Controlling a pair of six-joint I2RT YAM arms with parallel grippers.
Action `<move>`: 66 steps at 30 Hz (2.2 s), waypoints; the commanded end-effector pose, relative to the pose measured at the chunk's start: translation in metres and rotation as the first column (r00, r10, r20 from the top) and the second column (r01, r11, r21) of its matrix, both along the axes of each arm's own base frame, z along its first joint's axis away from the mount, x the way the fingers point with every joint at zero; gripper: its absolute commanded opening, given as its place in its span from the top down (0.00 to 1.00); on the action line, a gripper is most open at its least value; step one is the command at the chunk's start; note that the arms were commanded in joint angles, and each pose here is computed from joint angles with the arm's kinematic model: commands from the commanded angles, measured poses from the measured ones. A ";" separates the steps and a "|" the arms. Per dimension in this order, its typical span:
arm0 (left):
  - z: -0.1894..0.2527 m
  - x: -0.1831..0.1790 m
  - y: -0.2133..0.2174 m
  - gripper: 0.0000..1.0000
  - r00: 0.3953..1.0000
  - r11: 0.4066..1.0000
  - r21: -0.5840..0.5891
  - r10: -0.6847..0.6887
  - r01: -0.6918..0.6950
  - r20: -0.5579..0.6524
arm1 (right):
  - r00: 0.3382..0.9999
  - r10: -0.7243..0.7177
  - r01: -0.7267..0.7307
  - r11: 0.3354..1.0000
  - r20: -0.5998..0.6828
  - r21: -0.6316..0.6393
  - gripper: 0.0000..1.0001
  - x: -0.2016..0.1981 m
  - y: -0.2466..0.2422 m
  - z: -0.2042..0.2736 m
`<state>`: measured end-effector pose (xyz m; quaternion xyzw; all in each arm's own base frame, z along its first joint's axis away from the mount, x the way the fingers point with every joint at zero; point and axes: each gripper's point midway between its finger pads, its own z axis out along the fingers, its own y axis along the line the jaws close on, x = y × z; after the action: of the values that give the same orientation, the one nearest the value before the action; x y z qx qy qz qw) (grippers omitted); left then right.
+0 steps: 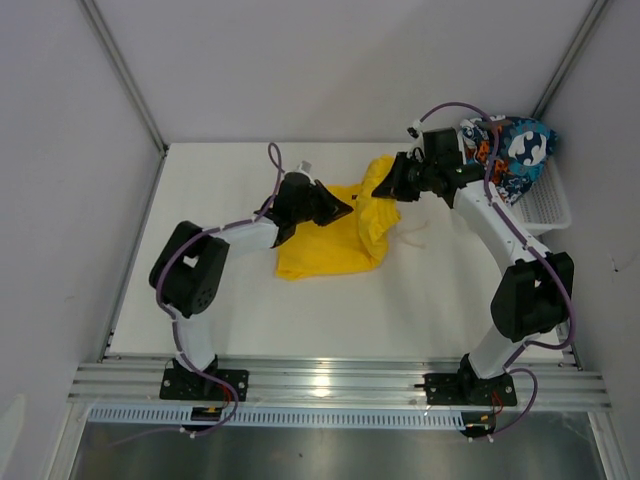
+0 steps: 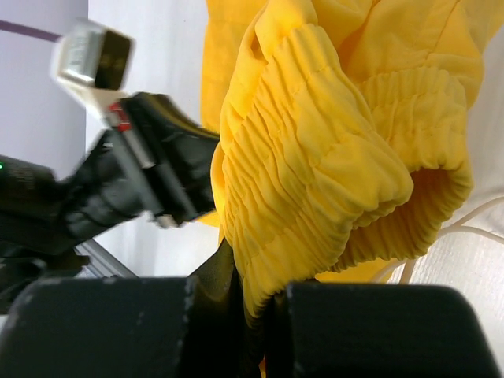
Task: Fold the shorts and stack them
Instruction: Fold the shorts
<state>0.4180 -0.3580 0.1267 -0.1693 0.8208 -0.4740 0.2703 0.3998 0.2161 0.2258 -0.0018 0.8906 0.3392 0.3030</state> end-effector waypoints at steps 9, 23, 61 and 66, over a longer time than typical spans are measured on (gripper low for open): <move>-0.027 -0.031 0.177 0.81 0.988 0.915 0.373 0.145 -0.155 0.053 | 0.993 0.062 -0.069 0.995 0.100 0.065 1.00 0.002 0.011 0.037; -0.089 -0.023 0.214 0.70 0.980 0.832 0.537 0.192 -0.139 -0.045 | 0.993 0.091 -0.096 0.993 0.079 0.062 1.00 -0.001 0.022 0.026; -0.143 -0.100 0.193 0.82 0.985 0.820 0.572 0.083 0.018 -0.150 | 0.975 0.213 -0.221 0.955 -0.060 -0.196 1.00 0.016 0.157 -0.112; -0.141 -0.100 0.193 0.82 0.986 0.820 0.572 0.080 0.016 -0.143 | 0.972 0.207 -0.232 0.907 -0.108 -0.352 0.98 0.011 0.159 -0.141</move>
<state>0.3519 -0.1764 0.0178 -0.1408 0.9146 -0.2280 0.3028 0.4123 0.3795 0.0912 -0.1248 0.9316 0.2574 0.2244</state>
